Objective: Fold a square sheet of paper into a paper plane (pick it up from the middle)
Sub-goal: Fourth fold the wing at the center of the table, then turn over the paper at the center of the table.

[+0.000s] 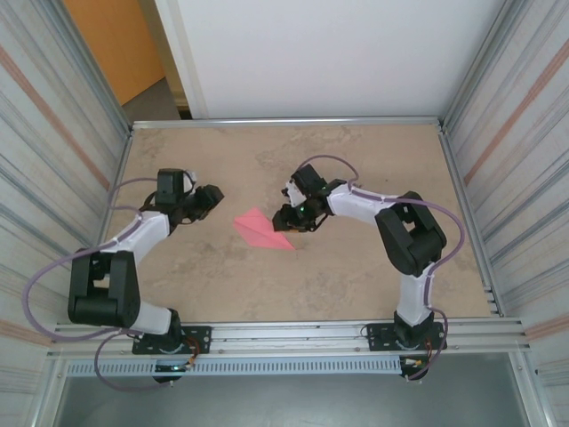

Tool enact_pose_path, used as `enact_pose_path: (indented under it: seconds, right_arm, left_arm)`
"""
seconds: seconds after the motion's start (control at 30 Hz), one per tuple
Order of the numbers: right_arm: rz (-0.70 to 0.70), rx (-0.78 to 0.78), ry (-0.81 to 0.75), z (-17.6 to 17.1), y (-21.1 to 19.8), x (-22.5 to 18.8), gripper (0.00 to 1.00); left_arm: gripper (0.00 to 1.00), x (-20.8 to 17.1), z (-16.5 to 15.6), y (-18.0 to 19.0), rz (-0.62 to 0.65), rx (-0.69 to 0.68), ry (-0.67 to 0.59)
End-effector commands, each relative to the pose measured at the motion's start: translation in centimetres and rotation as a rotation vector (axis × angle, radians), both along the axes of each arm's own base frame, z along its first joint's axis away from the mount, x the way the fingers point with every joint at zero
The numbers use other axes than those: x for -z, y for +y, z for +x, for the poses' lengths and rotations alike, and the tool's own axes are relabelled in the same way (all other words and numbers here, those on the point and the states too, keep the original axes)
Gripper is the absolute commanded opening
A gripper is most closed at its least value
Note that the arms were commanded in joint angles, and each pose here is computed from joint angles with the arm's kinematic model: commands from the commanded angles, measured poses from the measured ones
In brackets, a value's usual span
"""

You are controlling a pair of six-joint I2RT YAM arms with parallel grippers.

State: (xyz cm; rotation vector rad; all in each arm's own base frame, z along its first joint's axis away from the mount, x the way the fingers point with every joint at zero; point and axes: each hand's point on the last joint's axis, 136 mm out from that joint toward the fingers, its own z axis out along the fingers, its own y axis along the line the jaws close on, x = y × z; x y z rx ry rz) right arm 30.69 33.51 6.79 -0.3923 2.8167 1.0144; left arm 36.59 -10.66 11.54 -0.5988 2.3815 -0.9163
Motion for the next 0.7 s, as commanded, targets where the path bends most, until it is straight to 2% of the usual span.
enact_pose_path:
  seconds: [0.0, 0.2, 0.43, 0.67]
  right_arm:
    - [0.054, -0.050, -0.088, 1.5, 0.8, -2.1, 0.45]
    - [0.053, -0.146, -0.090, 2.7, 1.9, -0.8, 0.47]
    - [0.042, -0.184, -0.063, 3.6, 2.9, 1.1, 0.43]
    - [0.064, -0.220, -0.028, 3.0, 3.3, 2.0, 0.38]
  left_arm:
    - [0.49, 1.0, -2.6, -1.0, -0.048, 0.049, 0.091]
    - [0.58, 1.6, -3.7, -2.4, -0.123, 0.105, 0.124]
    - [0.63, 2.3, -4.3, -4.0, -0.131, 0.147, 0.134]
    - [0.65, 2.9, -4.3, -4.8, -0.140, 0.158, 0.150]
